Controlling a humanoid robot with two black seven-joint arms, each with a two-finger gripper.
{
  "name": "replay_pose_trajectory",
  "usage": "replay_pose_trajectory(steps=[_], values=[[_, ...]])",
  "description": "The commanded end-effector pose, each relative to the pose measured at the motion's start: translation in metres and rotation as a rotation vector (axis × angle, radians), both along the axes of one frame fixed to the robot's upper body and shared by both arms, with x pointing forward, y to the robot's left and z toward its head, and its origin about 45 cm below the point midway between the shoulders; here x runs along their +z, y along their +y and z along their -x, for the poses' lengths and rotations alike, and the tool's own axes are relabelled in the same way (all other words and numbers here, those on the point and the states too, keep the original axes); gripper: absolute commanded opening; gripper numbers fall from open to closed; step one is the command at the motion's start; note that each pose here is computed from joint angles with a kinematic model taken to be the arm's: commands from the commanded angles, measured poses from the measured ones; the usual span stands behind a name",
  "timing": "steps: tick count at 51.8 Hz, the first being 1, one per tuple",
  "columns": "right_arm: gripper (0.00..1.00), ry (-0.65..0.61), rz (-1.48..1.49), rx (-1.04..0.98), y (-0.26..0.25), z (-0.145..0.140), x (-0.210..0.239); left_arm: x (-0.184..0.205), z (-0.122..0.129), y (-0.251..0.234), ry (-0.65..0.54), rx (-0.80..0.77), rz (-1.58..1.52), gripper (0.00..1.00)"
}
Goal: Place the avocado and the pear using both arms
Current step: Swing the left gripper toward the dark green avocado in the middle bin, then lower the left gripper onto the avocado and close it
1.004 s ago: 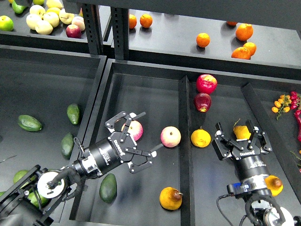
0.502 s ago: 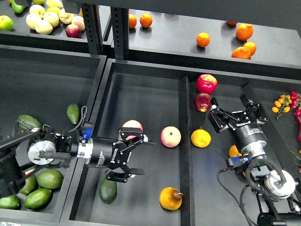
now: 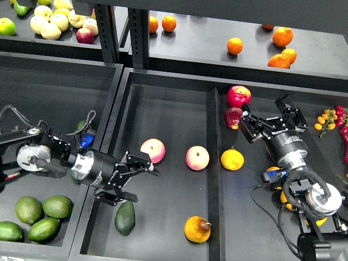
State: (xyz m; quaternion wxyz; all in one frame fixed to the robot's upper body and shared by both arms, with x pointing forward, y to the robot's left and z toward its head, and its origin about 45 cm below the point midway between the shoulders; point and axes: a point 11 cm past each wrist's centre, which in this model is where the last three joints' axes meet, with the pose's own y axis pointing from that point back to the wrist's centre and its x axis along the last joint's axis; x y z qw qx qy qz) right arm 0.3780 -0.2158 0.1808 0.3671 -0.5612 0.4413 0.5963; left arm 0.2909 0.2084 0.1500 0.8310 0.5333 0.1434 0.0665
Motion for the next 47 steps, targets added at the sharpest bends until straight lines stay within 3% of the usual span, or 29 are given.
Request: replay_pose_trajectory(steps=[1, 10, 18, 47], values=[[1.00, 0.002, -0.006, -0.006, -0.002, 0.001, -0.001, -0.012, 0.011, -0.020, 0.012, -0.158, -0.092, 0.99], [1.00, 0.002, -0.007, -0.005, -0.001, 0.002, -0.001, -0.029, 0.019, -0.052, 0.016, -0.301, -0.157, 0.99], [1.00, 0.003, -0.006, -0.002, -0.001, 0.001, -0.001, -0.039, 0.004, -0.085, -0.051, -0.378, -0.208, 0.99], [1.00, -0.007, -0.006, 0.010, 0.004, -0.001, 0.002, -0.059, -0.027, -0.044, -0.135, -0.372, -0.389, 0.99]])
